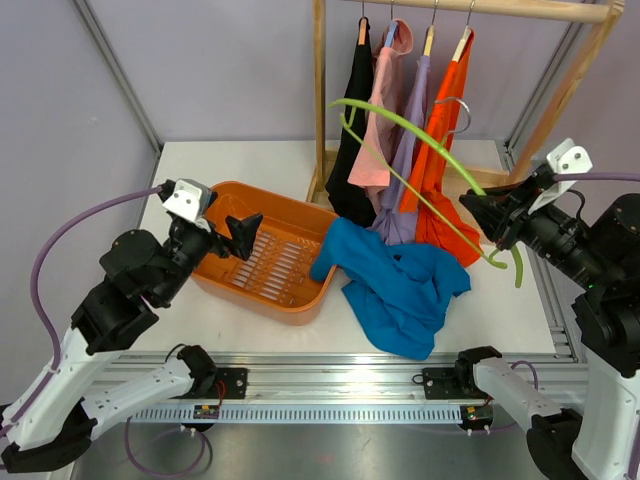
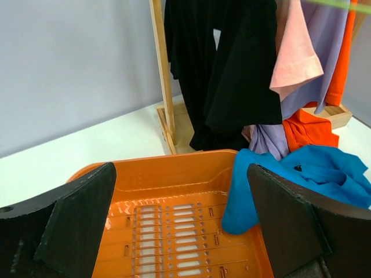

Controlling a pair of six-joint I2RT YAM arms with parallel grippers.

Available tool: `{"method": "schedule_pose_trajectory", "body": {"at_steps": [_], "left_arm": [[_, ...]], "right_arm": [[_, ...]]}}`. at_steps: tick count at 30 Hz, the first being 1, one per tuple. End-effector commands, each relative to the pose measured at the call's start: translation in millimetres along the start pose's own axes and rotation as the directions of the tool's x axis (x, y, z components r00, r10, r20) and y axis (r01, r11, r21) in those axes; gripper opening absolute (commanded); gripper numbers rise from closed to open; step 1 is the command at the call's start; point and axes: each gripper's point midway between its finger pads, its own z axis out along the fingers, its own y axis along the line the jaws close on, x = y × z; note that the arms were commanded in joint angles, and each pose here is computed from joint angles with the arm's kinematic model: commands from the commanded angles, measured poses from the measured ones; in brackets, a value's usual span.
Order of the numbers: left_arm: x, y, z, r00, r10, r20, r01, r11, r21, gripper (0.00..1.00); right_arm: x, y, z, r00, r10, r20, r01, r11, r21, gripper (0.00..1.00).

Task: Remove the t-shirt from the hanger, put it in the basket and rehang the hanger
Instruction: Pass the hanger from the left arm to the right, then hang the hanger back to the clothesline with the right arm

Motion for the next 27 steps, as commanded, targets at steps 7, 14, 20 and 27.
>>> {"method": "schedule_pose_trajectory", "body": {"at_steps": [7,14,20,27], "left_arm": [[3,-4,1,0.997,-0.073,0.014,0.073,0.997,0.004,0.99],[6,-10,9,0.998,-0.06,-0.002,0.06,0.998,0.023,0.99],[8,-17,17,0.999,-0.04,-0.011,0.041,0.998,0.051,0.99],[14,-29,28,0.999,-0.036,-0.033,0.039,0.994,0.099,0.99]], "right_arm": [[-52,-69,-27,0.988,-0.047,0.145,-0.016,0.914,0.405,0.0],[-57,-87,-55,0.983,-0.059,0.174,-0.048,0.832,0.552,0.0],[-47,-108,-77,0.986,-0.046,0.16,-0.078,0.722,0.687,0.0],[-11,-131,-65,0.997,0.007,0.071,-0.057,0.671,0.739,0.0]]}}
